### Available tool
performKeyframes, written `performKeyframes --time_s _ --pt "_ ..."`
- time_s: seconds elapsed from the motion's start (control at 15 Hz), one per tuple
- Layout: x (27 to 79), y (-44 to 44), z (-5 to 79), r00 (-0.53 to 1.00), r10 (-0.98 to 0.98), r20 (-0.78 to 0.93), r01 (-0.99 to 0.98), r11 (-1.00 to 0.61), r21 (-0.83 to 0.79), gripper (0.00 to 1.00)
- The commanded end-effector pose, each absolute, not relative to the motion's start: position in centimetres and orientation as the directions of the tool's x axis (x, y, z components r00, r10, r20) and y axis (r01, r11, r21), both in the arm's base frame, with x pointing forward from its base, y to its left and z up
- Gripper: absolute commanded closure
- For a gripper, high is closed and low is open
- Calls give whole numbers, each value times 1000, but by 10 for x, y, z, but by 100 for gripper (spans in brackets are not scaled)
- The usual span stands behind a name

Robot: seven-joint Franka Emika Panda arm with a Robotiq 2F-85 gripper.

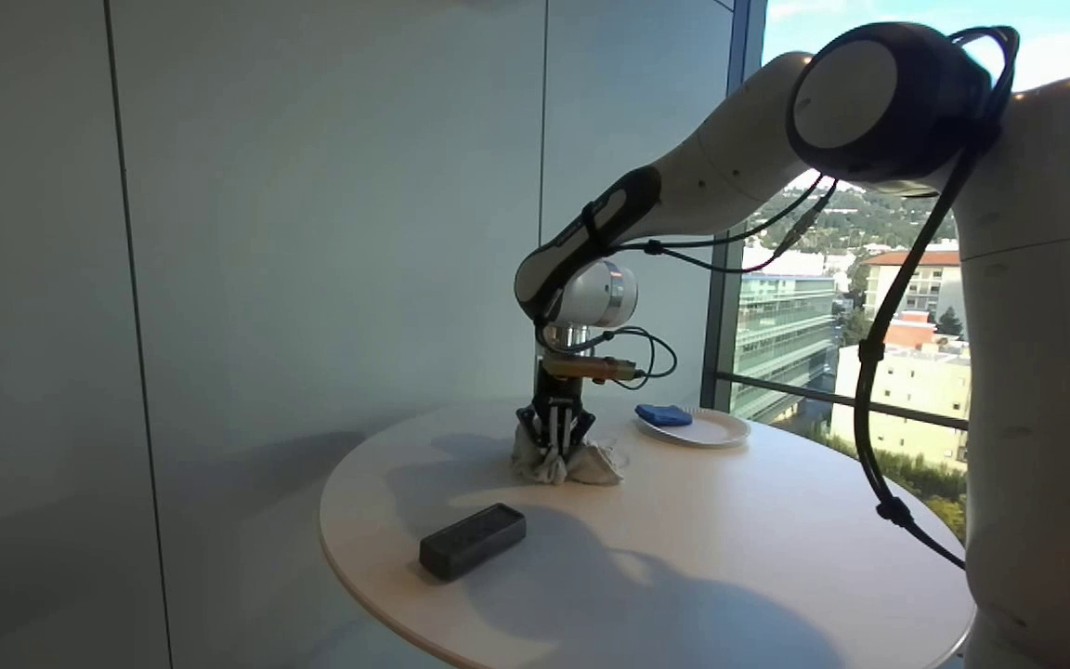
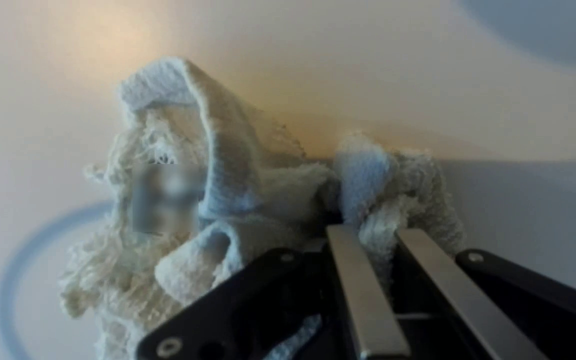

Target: Wipe a small part of the table using the towel

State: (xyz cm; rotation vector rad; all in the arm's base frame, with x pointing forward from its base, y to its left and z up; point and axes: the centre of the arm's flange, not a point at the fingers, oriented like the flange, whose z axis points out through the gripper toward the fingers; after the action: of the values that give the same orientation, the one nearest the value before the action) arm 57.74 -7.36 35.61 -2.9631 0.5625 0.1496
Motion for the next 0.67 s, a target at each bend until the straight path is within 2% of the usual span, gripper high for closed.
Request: performKeyframes --time_s 0.0,0.33,0.6 --pt "522 -70 308 869 -411 -276 -459 -878 -139 93" --pt "456 -39 322 780 -532 -329 -576 -816 -45 93" --pt "457 -39 339 789 -563 -247 -567 -821 62 93"
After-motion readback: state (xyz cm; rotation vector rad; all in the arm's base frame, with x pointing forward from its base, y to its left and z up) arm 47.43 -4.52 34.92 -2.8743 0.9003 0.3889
